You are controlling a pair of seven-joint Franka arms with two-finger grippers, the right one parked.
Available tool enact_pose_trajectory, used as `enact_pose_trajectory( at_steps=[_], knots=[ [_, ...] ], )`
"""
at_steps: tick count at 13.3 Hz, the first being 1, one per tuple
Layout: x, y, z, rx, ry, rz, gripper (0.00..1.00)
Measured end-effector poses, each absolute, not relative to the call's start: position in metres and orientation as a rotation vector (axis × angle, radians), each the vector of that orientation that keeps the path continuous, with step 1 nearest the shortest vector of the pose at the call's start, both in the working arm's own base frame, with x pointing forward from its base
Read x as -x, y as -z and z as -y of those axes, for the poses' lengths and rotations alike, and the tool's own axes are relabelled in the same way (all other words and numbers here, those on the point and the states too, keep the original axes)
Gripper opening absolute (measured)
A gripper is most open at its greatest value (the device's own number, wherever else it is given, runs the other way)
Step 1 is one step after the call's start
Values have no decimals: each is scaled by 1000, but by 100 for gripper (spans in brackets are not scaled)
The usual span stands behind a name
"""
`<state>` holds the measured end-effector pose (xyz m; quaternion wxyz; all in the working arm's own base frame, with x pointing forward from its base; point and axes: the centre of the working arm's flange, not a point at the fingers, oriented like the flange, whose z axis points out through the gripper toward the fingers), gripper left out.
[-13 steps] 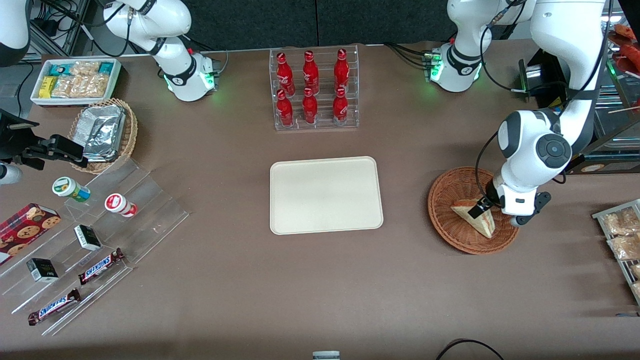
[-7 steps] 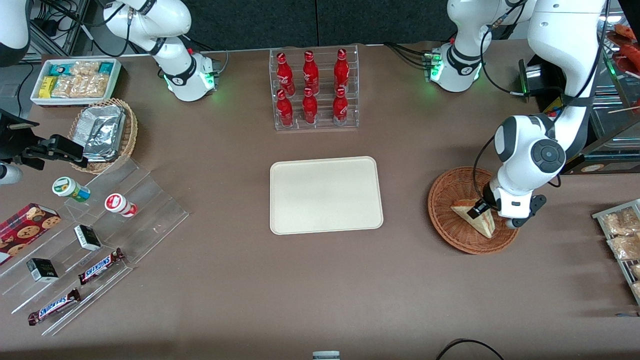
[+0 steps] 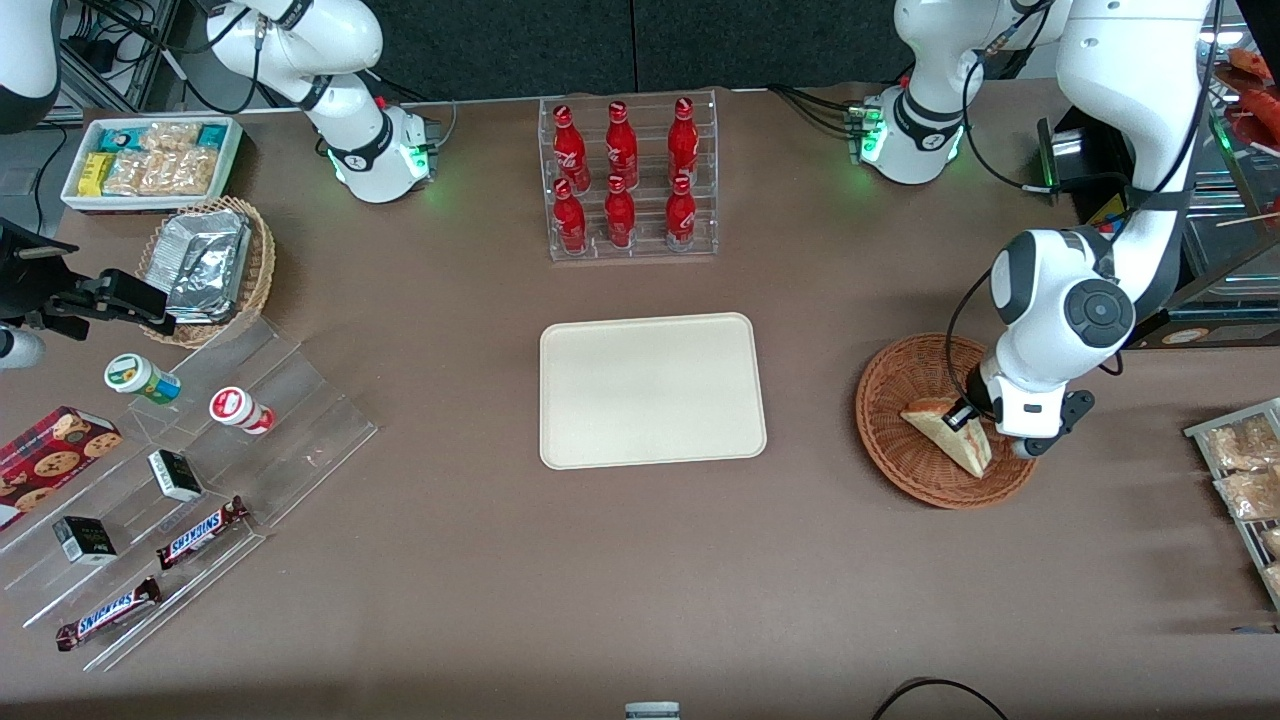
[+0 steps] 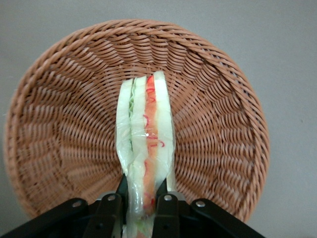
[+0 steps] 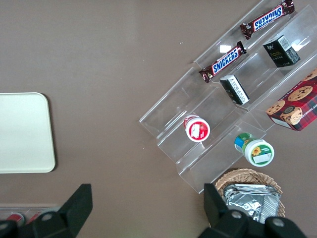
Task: Place sandwich from basket to tray
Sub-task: 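Lift the sandwich and carry it over the cream tray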
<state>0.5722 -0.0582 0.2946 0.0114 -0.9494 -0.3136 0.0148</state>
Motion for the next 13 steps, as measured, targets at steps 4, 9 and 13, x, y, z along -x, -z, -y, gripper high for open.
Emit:
enact_pose_trajectory(
  at_steps=[4,9,13],
  knots=[
    [-581,-386,102,2958,-138,794,15],
    [-551,-415,246,3015,-132,451,15],
    [-516,-388,370,3033,-118,298,15]
  ],
)
